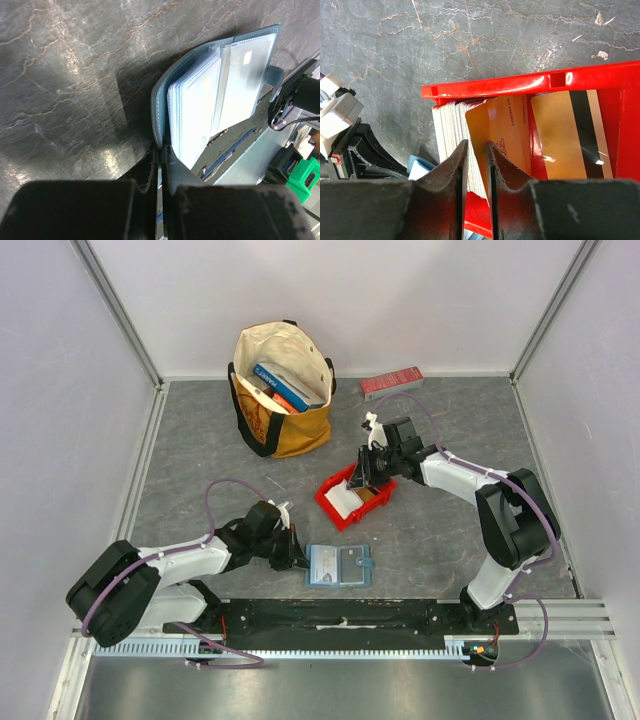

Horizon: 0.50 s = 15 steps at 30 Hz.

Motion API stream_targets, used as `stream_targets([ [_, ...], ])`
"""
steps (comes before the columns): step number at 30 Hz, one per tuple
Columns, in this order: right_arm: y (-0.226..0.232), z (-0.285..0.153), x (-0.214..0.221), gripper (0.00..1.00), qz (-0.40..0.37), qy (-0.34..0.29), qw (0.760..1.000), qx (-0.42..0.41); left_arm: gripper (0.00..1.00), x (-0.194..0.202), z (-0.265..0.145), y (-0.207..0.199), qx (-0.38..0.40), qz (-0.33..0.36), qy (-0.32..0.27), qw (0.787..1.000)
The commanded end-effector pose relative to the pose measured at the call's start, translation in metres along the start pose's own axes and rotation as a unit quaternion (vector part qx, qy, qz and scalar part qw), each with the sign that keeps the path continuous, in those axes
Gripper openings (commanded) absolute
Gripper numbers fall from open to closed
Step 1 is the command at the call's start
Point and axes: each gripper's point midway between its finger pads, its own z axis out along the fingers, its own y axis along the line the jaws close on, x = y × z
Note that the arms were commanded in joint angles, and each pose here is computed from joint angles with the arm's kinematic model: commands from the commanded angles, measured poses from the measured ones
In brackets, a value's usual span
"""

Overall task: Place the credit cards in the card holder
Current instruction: Pick up the credit card from the storage box.

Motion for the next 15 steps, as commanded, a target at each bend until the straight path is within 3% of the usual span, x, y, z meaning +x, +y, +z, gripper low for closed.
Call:
stream_targets([
  [1,0.003,-0.006,0.000,0.26,0.007,-0.003,1.000,-0.010,0.02,-0.009,0.000,-0.016,0.027,0.032,-0.006,0.999],
  [9,-0.003,-0.004,-0.001,0.06,0.011,-0.004,1.000,0.004,0.02,-0.007,0.001,-0.013,0.024,0.031,-0.003,0.999],
  [15,-0.021,-0.008,-0.012,0.03,0.005,-0.031,0.998,0.062,0.02,-0.007,0.000,-0.014,0.024,0.032,-0.004,0.999],
])
